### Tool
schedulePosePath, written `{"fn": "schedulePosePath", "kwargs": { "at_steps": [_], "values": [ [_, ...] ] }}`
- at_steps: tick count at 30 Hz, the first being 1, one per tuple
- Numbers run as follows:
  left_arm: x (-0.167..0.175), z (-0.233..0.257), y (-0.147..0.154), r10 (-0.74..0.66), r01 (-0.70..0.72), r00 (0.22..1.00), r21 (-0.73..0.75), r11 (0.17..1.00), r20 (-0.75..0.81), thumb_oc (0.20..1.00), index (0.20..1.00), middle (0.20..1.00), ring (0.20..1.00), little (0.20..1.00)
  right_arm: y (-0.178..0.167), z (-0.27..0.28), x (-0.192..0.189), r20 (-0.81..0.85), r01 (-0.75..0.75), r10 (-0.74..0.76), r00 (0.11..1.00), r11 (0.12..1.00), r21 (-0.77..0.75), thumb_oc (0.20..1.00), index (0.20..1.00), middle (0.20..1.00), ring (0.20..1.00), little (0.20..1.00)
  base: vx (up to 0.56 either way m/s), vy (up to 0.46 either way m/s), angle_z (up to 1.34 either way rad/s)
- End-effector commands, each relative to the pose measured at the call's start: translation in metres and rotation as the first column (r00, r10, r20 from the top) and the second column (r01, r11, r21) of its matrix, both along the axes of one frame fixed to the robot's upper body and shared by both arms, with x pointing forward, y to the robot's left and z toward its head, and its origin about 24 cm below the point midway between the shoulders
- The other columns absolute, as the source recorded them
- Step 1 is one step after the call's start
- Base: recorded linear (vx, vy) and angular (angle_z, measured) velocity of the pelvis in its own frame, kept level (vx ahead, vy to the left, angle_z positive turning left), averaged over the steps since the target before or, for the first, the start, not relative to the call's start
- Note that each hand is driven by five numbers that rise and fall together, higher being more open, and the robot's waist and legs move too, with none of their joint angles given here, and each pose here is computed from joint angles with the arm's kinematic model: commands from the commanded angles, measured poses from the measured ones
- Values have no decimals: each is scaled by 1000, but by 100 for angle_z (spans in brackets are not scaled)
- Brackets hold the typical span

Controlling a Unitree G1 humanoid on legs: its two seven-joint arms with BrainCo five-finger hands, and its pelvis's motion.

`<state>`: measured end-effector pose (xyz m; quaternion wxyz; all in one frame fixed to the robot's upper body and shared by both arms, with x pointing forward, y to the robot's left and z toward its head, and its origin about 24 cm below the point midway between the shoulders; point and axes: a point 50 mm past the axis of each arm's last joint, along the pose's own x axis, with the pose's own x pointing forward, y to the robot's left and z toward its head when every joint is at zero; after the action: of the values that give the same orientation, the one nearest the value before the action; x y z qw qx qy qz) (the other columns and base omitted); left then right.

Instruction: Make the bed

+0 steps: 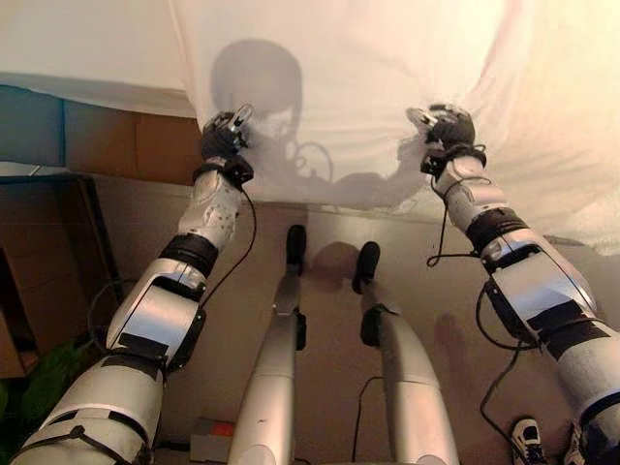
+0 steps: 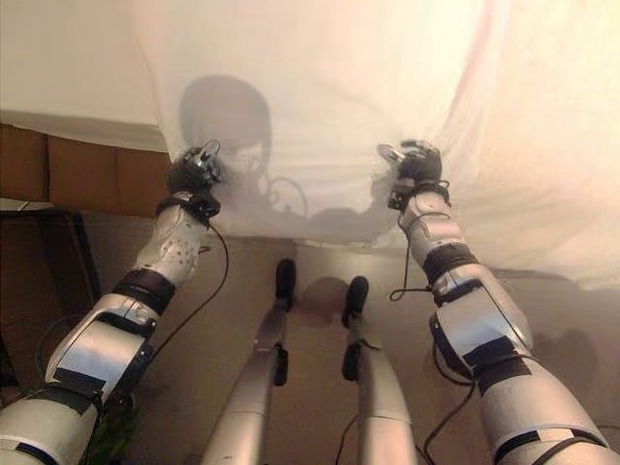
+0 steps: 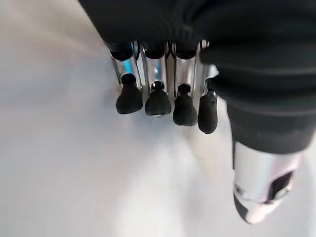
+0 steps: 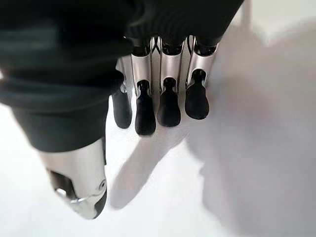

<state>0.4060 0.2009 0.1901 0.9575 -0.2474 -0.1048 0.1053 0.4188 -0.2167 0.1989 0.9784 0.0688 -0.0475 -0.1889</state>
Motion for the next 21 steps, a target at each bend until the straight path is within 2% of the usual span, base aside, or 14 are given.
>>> {"fn": "schedulePosePath", "kwargs": {
  "at_steps": [1, 2, 4, 8, 9, 11, 12, 13, 15, 17, 18, 19, 20, 21],
  "values": [
    [-9, -28, 37, 178, -182, 980, -43, 982, -95, 1000, 1000, 1000, 1000, 1000, -44, -50, -19, -172, 166, -167, 971, 986, -24, 1000, 1000, 1000, 1000, 1000, 0, 0, 0],
    [-21, -60, 42, 203, -223, 965, -119, 967, -164, 1000, 1000, 1000, 1000, 1000, -52, -84, -32, -209, 231, -200, 957, 964, 134, 1000, 1000, 1000, 1000, 1000, 0, 0, 0],
    [-31, -87, 46, 220, -256, 947, -137, 957, -234, 1000, 1000, 1000, 1000, 1000, -59, -112, -46, -271, 276, -227, 935, 948, 160, 1000, 1000, 1000, 1000, 1000, -11, 3, 2],
    [-52, -132, 58, 255, -320, 893, -125, 939, -371, 1000, 1000, 1000, 1000, 1000, -72, -160, -76, -407, 355, -272, 872, 924, 142, 1000, 1000, 1000, 1000, 1000, -14, -1, 0],
    [-70, -160, 65, 280, -363, 843, -101, 926, -459, 1000, 1000, 1000, 1000, 1000, -83, -187, -99, -482, 408, -306, 821, 905, 121, 1000, 1000, 1000, 1000, 1000, -37, -10, 0],
    [-77, -171, 67, 287, -374, 823, -88, 923, -489, 1000, 1000, 1000, 1000, 1000, -88, -197, -110, -508, 439, -326, 798, 890, 119, 1000, 1000, 1000, 1000, 1000, -42, -5, -3],
    [-94, -193, 71, 302, -392, 772, -44, 919, -560, 1000, 1000, 1000, 1000, 1000, -95, -219, -133, -569, 474, -351, 744, 877, 79, 1000, 1000, 1000, 1000, 1000, -32, 1, -5],
    [-95, -194, 71, 302, -391, 770, -42, 919, -561, 1000, 1000, 1000, 1000, 1000, -95, -220, -134, -570, 475, -352, 742, 877, 77, 1000, 1000, 1000, 1000, 1000, -73, 2, -4],
    [-125, -225, 79, 330, -423, 686, 13, 906, -648, 1000, 1000, 1000, 1000, 1000, -100, -240, -159, -616, 510, -377, 692, 859, 48, 1000, 1000, 1000, 1000, 1000, -75, 9, -2],
    [-133, -232, 81, 333, -419, 663, 36, 907, -671, 1000, 1000, 1000, 1000, 1000, -100, -245, -165, -622, 510, -380, 684, 859, 36, 1000, 1000, 1000, 1000, 1000, -54, 19, -3],
    [-152, -246, 89, 360, -382, 604, 139, 914, -711, 1000, 1000, 1000, 1000, 1000, -98, -251, -173, -627, 446, -374, 683, 894, -48, 1000, 1000, 1000, 1000, 1000, -50, 14, -7],
    [-153, -247, 89, 361, -382, 601, 141, 914, -713, 1000, 1000, 1000, 1000, 1000, -98, -252, -175, -630, 445, -374, 681, 894, -50, 1000, 1000, 1000, 1000, 1000, -90, 28, -11],
    [-165, -255, 92, 379, -257, 571, 280, 925, -728, 1000, 1000, 1000, 1000, 1000, -104, -250, -179, -627, 345, -358, 692, 927, -148, 1000, 1000, 1000, 1000, 1000, -59, 20, -12],
    [-173, -260, 94, 391, -193, 549, 344, 919, -738, 1000, 1000, 1000, 1000, 1000, -102, -253, -181, -635, 286, -337, 695, 940, -186, 1000, 1000, 1000, 1000, 1000, -60, 20, -14]
  ]
}}
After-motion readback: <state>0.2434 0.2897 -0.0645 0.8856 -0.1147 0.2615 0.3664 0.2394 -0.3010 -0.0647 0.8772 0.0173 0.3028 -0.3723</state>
